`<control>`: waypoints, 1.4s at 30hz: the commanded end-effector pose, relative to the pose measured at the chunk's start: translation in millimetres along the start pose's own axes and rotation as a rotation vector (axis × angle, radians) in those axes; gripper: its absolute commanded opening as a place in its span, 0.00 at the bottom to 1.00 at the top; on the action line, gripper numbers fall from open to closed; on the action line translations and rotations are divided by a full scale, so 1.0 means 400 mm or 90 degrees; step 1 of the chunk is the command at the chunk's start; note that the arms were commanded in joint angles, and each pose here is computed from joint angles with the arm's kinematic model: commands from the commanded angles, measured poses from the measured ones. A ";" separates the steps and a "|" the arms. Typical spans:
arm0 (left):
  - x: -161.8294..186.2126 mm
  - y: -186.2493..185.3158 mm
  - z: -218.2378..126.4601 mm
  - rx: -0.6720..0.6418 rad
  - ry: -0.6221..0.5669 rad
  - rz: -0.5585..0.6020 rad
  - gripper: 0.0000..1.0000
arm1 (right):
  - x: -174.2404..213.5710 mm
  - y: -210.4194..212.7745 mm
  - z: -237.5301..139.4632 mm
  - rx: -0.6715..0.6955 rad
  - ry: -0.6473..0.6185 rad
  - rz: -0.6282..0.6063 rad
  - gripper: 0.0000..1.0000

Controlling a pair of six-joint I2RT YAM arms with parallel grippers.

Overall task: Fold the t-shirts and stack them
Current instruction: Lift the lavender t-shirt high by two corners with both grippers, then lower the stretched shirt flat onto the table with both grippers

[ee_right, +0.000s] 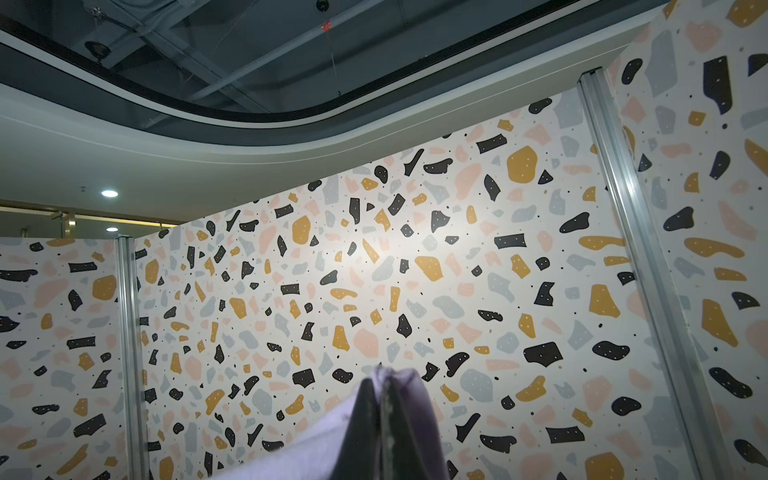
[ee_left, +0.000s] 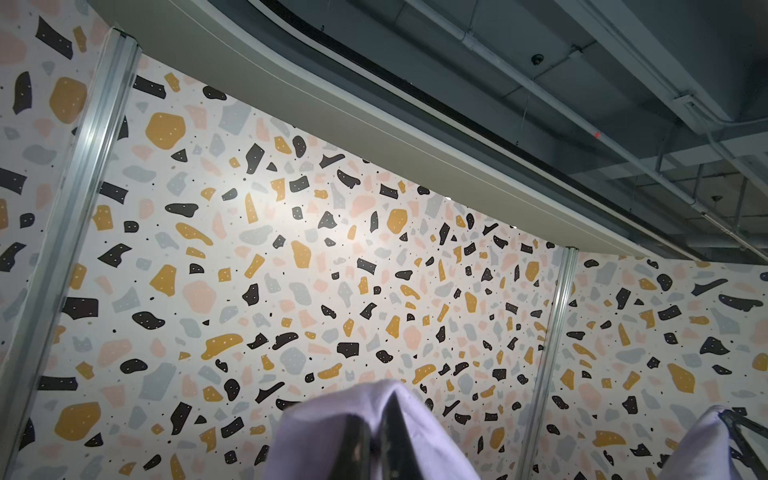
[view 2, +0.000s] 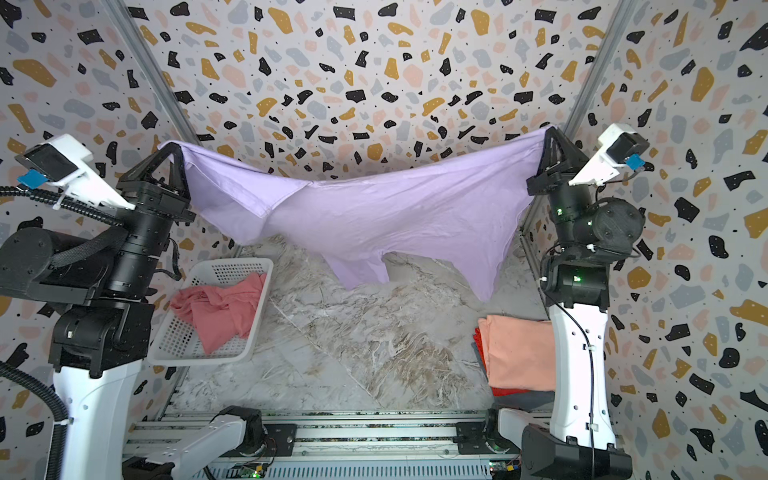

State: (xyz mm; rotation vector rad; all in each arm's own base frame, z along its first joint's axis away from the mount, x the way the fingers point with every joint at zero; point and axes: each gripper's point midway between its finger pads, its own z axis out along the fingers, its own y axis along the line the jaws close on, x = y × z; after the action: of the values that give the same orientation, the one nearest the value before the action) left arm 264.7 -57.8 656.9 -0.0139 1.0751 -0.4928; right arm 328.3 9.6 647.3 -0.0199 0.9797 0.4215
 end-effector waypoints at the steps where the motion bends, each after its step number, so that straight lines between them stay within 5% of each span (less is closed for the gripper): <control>1: 0.072 0.034 0.084 -0.002 0.005 0.017 0.00 | 0.074 -0.052 0.045 0.017 0.024 0.034 0.00; 11: 0.345 0.137 0.360 -0.001 0.108 -0.091 0.00 | 0.348 -0.112 0.208 -0.015 0.149 0.120 0.00; 18: 0.212 0.108 0.426 0.043 0.063 -0.095 0.00 | 0.286 -0.103 0.289 -0.056 0.125 0.110 0.00; 23: 0.101 0.093 0.331 0.008 0.051 -0.046 0.00 | 0.213 -0.091 0.251 -0.060 0.119 0.098 0.00; 26: 0.139 0.102 0.246 -0.024 0.099 -0.050 0.00 | 0.273 -0.093 0.186 -0.043 0.176 0.126 0.00; 32: 0.391 0.162 -0.026 -0.127 0.255 -0.198 0.00 | 0.584 -0.147 -0.063 0.072 0.415 0.211 0.00; 35: 0.560 0.179 -0.203 -0.182 0.320 -0.369 0.00 | 0.775 -0.171 -0.255 0.151 0.601 0.249 0.00; 36: 0.603 0.193 -0.274 -0.222 0.332 -0.414 0.02 | 0.837 -0.180 -0.327 0.181 0.672 0.256 0.00; 37: 0.632 0.207 -0.328 -0.258 0.335 -0.442 0.20 | 0.885 -0.196 -0.391 0.231 0.734 0.260 0.01; 39: 0.629 0.228 -0.417 -0.317 0.303 -0.474 0.60 | 0.946 -0.246 -0.500 0.344 0.829 0.254 0.26; 40: 0.606 0.226 -0.428 -0.315 0.279 -0.475 0.68 | 0.955 -0.262 -0.519 0.375 0.848 0.254 0.38; 42: 0.557 0.219 -0.417 -0.299 0.241 -0.467 0.77 | 0.945 -0.275 -0.493 0.379 0.835 0.250 0.44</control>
State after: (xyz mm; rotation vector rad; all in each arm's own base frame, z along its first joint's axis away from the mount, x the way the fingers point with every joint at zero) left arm 254.3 -43.4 306.2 -0.7310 1.7810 -0.8244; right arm 411.7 10.5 210.3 0.4455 2.3190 0.5622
